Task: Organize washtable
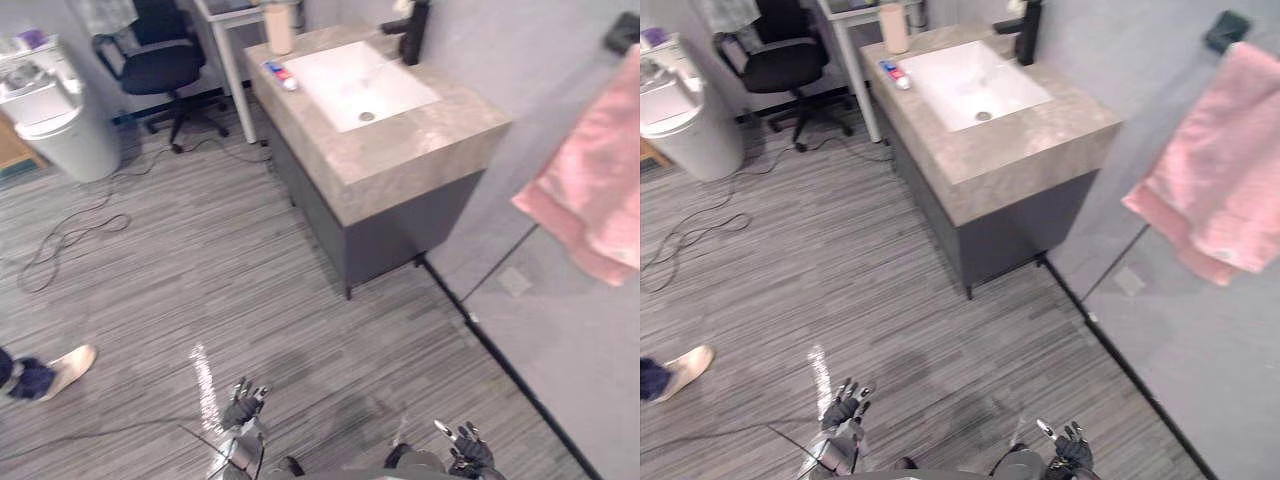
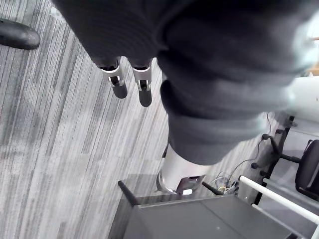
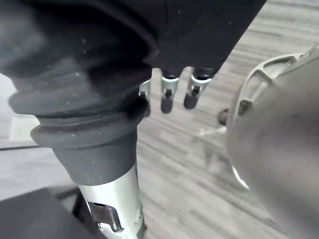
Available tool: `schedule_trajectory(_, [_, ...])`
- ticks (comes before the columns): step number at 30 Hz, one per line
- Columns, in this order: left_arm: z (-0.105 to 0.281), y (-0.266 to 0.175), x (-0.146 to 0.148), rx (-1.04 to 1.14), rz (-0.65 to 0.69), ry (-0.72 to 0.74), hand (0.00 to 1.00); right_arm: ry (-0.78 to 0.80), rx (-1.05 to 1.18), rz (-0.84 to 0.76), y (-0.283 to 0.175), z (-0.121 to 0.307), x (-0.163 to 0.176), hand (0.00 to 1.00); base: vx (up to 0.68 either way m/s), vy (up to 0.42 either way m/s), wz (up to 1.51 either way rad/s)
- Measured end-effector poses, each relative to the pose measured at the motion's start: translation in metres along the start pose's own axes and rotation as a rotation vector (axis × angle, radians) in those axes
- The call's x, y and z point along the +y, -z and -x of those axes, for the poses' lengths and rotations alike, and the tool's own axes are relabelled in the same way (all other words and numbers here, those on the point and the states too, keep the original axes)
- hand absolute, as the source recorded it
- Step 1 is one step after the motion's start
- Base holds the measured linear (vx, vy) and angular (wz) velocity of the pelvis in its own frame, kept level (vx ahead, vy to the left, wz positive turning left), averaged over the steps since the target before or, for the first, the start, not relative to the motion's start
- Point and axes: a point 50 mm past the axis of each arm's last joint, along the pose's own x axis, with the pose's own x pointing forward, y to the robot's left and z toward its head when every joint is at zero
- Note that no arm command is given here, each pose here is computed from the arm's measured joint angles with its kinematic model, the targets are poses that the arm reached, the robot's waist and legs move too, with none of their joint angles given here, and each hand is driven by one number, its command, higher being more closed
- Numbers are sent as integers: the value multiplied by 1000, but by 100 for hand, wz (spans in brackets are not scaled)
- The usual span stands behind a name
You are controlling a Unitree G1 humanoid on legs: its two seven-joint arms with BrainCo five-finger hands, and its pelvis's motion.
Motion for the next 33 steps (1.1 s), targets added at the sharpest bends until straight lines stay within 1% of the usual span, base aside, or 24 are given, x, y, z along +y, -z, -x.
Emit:
schedule_trajectory(1, [0, -2, 3, -2, -13, -4, 0, -9, 4, -4, 2, 0, 3, 0, -83, 232, 23])
schedule_trajectory(4, [6, -5, 25, 2, -93, -49, 0, -41, -4, -5, 0, -1, 16, 0, -59, 141, -2])
schedule_trajectory(5, [8, -5, 31, 4, -99, -64, 0, -50, -14, 0, -4, -3, 19, 0, -56, 113, -16])
schedule_trajectory(9, [9, -9, 38, -8, -130, -86, 0, -83, -67, 9, -21, -7, 34, 0, -95, 55, -8])
schedule_trajectory(12, [9, -12, 40, -20, -152, -107, 0, -74, -79, 22, -23, -6, 32, 0, -60, -9, 62])
schedule_trajectory(15, [9, -16, 47, -43, -125, -161, 0, -74, -66, 54, -18, -5, 30, 0, 24, -84, 69])
schedule_trajectory(17, [11, -18, 51, -53, -120, -181, 0, -99, -57, 90, -14, -3, 34, 0, 14, -165, 65])
schedule_trajectory(20, [13, -20, 56, -74, -113, -210, 0, -118, -59, 104, -14, -3, 38, 0, 1, -182, 38])
schedule_trajectory(22, [13, -15, 53, -68, -99, -206, 0, -126, -71, 124, -17, -4, 40, 0, -66, -249, 15])
schedule_trajectory(24, [17, 8, 46, -10, -51, -214, 0, -130, -62, 174, -16, -5, 35, 0, -87, -229, -8])
schedule_trajectory(27, [21, 22, 40, 27, -18, -206, 0, -143, -45, 193, -11, -3, 31, 0, -36, -131, -7])
schedule_trajectory(30, [20, 19, 40, 21, -25, -190, 0, -161, -38, 218, -8, -2, 33, 0, -7, -19, 1])
schedule_trajectory(33, [19, 14, 46, 10, -46, -198, 0, -206, -33, 258, -6, -1, 43, 0, 15, 15, 1])
